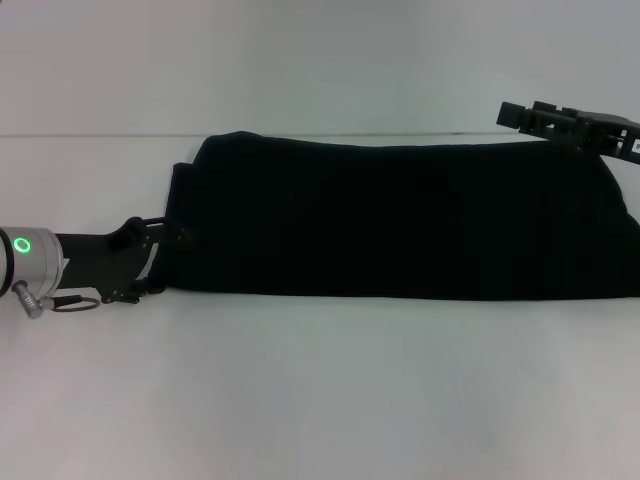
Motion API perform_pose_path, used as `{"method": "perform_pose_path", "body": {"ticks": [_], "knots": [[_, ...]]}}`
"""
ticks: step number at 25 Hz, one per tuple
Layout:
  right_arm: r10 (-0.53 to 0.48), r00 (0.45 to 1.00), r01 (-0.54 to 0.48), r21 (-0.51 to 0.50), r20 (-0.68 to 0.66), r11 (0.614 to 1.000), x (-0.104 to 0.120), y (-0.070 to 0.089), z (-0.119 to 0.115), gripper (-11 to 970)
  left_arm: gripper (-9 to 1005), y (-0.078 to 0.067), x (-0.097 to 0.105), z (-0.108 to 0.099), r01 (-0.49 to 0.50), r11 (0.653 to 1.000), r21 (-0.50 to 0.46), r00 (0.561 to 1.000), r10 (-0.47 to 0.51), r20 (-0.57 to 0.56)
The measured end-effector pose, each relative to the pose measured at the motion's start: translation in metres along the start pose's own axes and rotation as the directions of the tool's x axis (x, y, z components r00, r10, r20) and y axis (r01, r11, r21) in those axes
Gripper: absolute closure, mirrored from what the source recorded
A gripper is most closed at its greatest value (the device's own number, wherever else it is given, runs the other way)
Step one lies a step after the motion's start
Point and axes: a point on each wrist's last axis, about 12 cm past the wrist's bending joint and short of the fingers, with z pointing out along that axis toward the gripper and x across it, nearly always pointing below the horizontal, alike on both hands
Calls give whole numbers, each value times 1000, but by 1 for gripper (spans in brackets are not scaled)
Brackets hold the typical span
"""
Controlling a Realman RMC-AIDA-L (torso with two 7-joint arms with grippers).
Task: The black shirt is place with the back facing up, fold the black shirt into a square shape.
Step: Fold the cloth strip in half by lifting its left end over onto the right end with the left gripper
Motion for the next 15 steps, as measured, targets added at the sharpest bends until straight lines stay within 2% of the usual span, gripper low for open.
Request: {"method": "perform_pose_path", "body": {"ticks": [11,15], "knots": [[-3,1000,3,1,2,1000,-1,0,-1,45,189,-4,0,3,-62,998,19,998,62,7],[-5,1000,5,2,2,1000,-1,-1,-1,45,216,-1,-1,2,-79,997,16,997,79,22]]}}
